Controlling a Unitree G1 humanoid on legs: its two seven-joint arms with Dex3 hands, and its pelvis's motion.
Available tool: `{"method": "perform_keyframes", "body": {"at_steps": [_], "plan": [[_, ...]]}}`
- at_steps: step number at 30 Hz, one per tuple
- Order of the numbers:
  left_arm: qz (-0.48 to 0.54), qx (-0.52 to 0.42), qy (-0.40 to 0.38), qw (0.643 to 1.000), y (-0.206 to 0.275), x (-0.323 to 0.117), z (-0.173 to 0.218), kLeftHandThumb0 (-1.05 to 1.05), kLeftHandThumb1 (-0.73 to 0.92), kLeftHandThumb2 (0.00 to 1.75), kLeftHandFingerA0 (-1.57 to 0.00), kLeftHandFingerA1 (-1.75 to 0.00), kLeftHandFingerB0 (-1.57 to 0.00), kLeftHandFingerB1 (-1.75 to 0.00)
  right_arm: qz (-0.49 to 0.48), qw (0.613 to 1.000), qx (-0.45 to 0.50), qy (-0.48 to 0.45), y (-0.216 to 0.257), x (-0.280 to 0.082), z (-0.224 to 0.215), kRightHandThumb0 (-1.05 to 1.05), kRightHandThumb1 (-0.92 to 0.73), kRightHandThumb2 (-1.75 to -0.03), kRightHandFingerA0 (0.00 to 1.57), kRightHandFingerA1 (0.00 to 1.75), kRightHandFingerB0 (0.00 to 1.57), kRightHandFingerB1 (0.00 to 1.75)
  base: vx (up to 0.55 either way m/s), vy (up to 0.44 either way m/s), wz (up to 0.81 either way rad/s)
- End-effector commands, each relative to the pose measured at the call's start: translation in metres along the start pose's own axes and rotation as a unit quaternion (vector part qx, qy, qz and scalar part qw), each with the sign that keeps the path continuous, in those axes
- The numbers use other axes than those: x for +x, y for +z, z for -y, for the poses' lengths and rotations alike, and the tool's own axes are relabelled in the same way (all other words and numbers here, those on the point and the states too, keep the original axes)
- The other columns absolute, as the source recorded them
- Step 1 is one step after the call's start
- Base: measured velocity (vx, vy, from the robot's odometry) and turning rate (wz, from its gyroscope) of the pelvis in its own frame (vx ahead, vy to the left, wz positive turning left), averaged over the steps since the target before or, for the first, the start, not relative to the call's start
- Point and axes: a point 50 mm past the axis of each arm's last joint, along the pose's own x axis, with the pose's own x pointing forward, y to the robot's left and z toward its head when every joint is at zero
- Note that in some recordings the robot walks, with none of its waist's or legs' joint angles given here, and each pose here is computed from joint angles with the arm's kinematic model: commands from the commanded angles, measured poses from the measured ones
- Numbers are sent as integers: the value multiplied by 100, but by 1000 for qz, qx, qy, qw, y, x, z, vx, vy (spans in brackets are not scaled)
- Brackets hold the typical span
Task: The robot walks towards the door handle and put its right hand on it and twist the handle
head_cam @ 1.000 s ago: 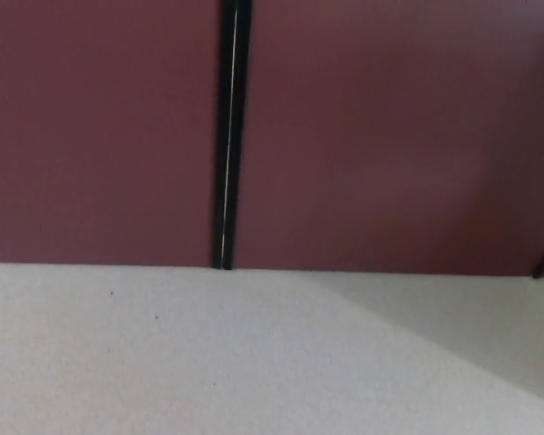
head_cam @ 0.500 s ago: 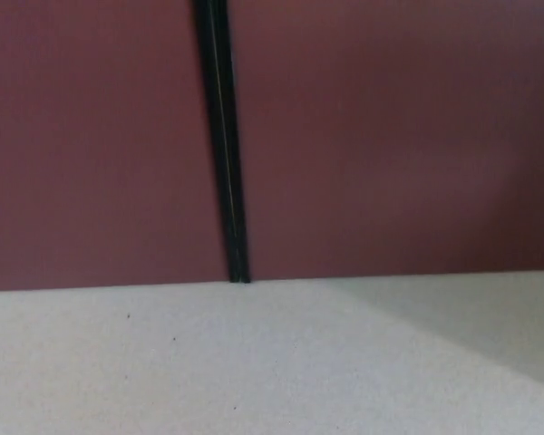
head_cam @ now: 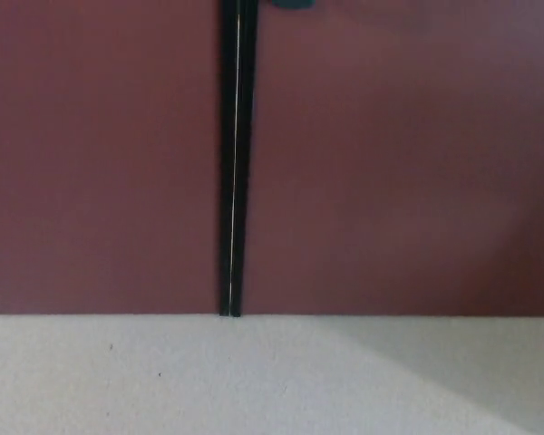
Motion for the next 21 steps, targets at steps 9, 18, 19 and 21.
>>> {"method": "perform_keyframes", "body": {"at_steps": [9,18,19,21], "plan": [[-7,6,-7,1000,-3,-1,1,-21,58,58,-74,-54,-59,-43,-6,1000,-7,4,-2,0,1,-18,-53,-56,88,50,69,44,104,5,-7],[-11,13,-9,1000,-4,-1,1,-22,58,57,-76,-54,-59,-43,-9,1000,-4,7,-1,0,0,-19,-53,-56,87,49,69,44,119,25,-4],[-11,10,-9,1000,-4,0,2,-23,58,57,-76,-55,-59,-43,-8,1000,-6,8,-1,0,0,-19,-53,-56,87,49,69,44,171,130,25],[-12,11,-9,1000,-3,0,2,-23,58,57,-76,-55,-59,-43,-6,1000,-10,8,-1,0,0,-19,-53,-56,87,49,69,44,283,5,-5]]}}
